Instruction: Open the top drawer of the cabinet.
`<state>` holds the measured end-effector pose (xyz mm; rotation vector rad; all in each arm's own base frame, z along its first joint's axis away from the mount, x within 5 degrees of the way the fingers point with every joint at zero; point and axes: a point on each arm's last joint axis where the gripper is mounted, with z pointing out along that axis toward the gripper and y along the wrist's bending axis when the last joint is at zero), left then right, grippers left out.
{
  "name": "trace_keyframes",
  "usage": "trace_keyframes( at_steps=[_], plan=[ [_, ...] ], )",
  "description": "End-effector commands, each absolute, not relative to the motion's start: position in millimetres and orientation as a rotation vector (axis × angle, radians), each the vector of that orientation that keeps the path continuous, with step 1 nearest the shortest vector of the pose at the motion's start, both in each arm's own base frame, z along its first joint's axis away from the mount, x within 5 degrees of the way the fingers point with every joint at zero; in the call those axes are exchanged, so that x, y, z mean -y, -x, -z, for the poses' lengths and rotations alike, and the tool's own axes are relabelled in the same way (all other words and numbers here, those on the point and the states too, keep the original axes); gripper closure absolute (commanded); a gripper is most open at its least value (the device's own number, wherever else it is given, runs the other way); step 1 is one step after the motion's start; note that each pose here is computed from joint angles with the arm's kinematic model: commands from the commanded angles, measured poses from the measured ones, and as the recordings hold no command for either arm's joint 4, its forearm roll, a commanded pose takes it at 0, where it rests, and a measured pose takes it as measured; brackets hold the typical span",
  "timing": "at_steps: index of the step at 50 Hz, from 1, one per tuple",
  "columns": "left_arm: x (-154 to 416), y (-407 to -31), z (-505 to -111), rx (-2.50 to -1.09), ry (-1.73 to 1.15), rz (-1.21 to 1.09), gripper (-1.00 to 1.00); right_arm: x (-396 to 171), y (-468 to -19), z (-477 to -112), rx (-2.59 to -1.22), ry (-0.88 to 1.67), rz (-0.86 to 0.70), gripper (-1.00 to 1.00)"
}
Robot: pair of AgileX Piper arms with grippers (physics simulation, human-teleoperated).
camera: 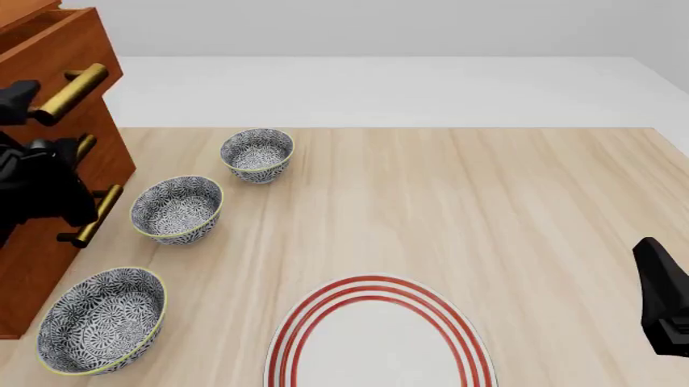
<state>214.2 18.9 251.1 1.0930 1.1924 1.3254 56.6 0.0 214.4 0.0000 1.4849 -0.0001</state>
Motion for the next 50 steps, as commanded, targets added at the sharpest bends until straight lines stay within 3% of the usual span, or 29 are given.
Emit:
trace_keyframes(
  at_steps=[1,50],
  plan=[
    [-17,-212,-252,-1.197,-1.102,-1.311,-1.0,0,-57,-214,-1.485,0.0,0.0,-1.0],
    [-9,-181,-256,-1.206,-1.124,-1.264,-1.0,0,-57,-214,-1.485,0.0,0.0,-1.0]
  ],
)
